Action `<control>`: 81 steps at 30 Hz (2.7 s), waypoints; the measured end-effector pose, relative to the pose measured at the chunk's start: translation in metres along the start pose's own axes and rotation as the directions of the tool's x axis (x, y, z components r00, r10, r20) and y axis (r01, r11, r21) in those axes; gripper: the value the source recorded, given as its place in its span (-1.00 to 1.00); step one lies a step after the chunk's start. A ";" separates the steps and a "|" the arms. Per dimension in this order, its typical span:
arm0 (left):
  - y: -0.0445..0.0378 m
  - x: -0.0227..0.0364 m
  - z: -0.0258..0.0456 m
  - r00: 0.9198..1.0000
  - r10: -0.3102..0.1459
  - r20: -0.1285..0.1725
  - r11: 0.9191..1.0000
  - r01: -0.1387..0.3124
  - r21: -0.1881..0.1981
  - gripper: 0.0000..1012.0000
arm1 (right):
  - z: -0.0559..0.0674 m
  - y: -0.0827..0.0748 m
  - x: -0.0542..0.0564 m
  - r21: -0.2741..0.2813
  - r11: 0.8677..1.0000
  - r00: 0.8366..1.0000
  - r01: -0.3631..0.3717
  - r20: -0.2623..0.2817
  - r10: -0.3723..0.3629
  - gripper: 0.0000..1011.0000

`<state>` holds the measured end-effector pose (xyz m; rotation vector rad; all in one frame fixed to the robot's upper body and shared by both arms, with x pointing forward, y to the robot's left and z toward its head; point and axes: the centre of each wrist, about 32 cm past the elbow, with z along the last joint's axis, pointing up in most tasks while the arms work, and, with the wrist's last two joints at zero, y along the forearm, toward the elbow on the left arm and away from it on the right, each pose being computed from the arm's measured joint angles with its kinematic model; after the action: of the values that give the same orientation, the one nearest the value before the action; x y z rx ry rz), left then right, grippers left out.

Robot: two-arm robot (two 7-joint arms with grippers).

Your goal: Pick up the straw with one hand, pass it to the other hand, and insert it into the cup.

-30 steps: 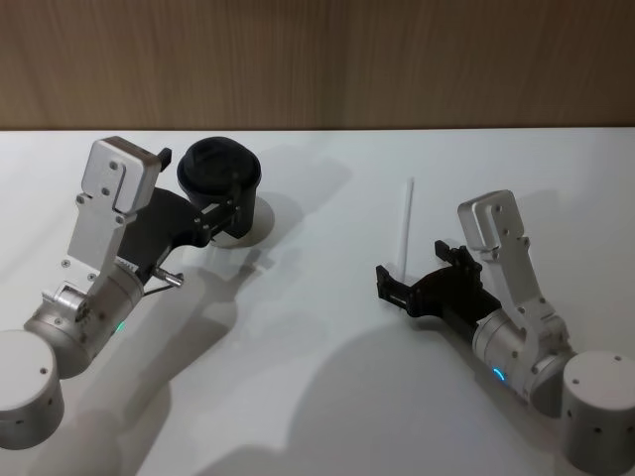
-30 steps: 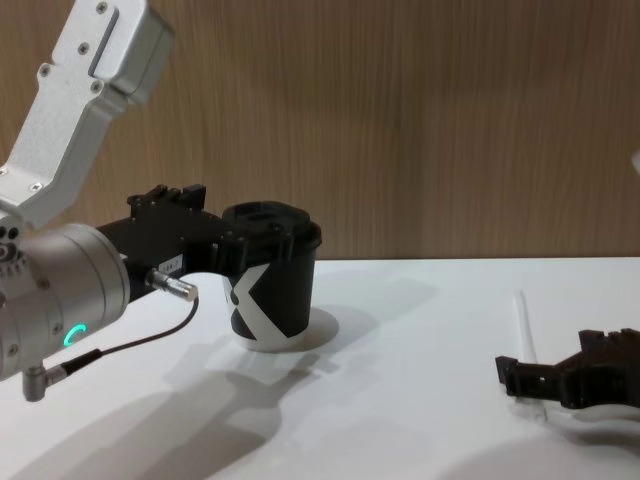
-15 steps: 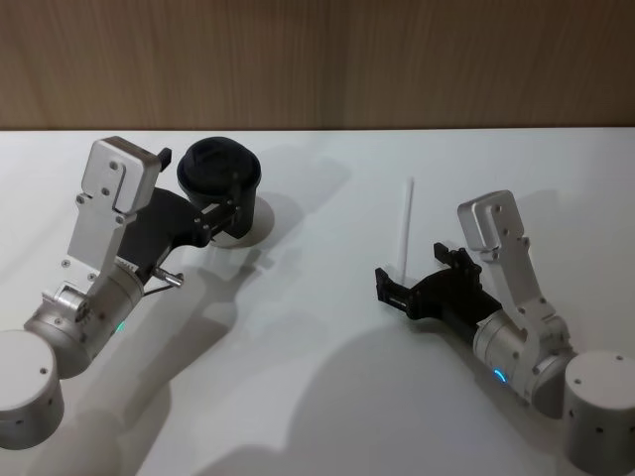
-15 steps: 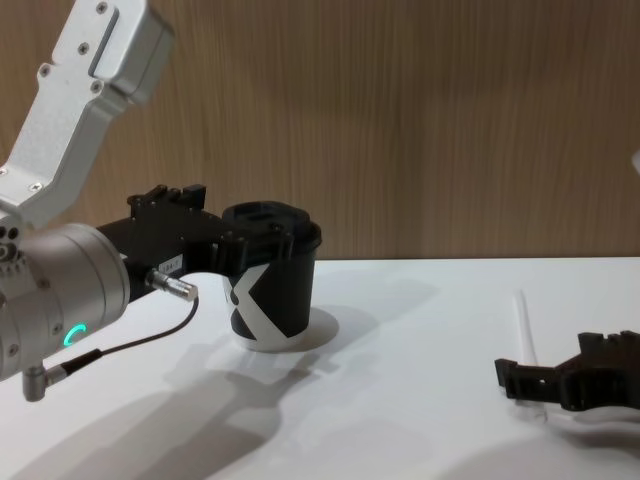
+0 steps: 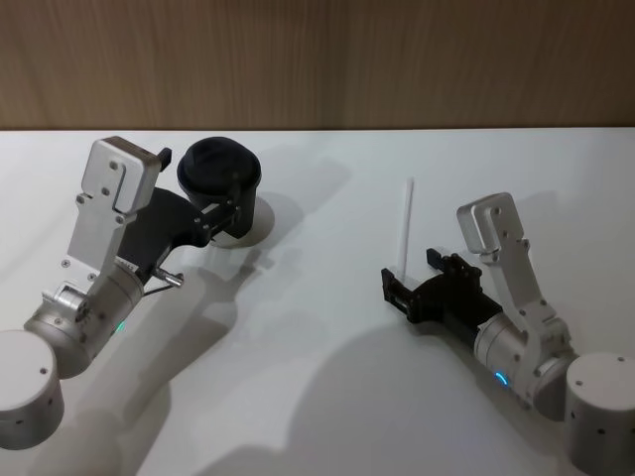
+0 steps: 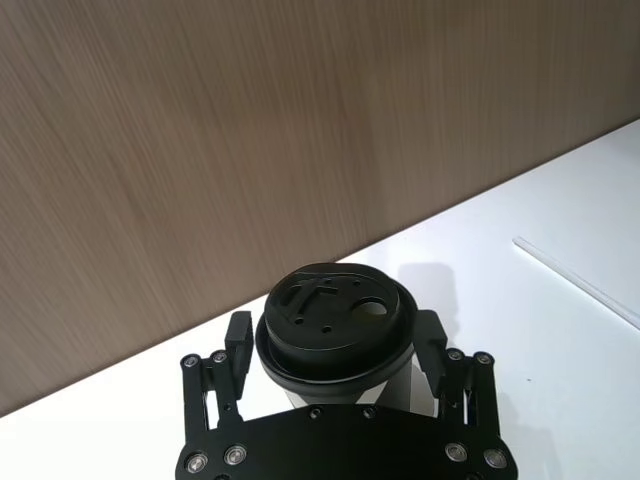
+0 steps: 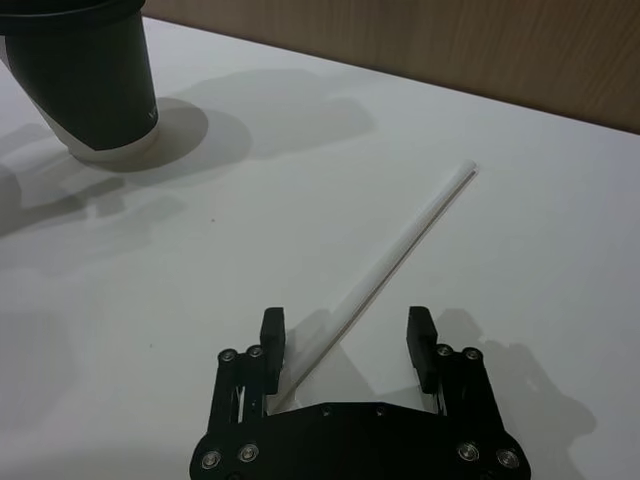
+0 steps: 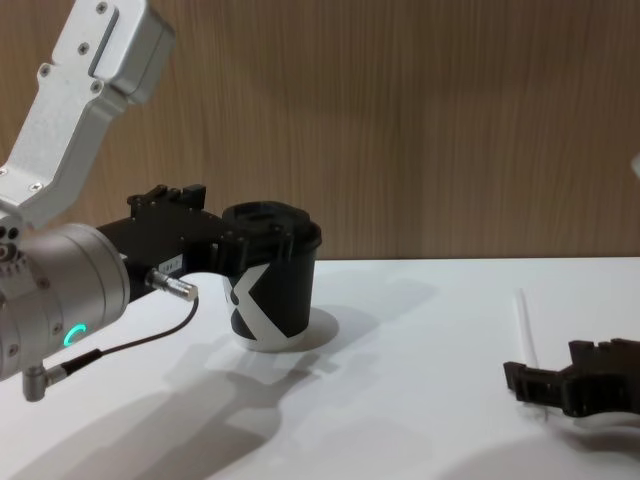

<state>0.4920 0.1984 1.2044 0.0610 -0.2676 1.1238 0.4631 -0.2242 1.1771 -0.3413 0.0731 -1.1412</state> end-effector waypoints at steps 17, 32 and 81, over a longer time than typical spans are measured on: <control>0.0000 0.0000 0.0000 1.000 0.000 0.000 1.000 0.000 0.000 0.98 | -0.001 -0.002 -0.001 -0.016 1.000 1.000 -0.004 -0.005 0.003 -0.45; 0.0000 0.0000 0.0000 1.000 0.000 0.000 1.000 0.000 0.000 0.99 | -0.002 -0.002 -0.001 -0.016 1.000 1.000 -0.004 -0.008 0.004 -0.99; -0.0046 0.0220 0.0294 0.973 -0.145 -0.178 0.976 0.112 -0.185 0.98 | 0.053 -0.003 0.016 0.571 0.813 0.992 -0.112 0.011 0.129 -1.00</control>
<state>0.4996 0.2104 1.2386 -0.1819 -0.1869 0.9655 0.4795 -0.2277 1.2297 0.2181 -0.2220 -0.9866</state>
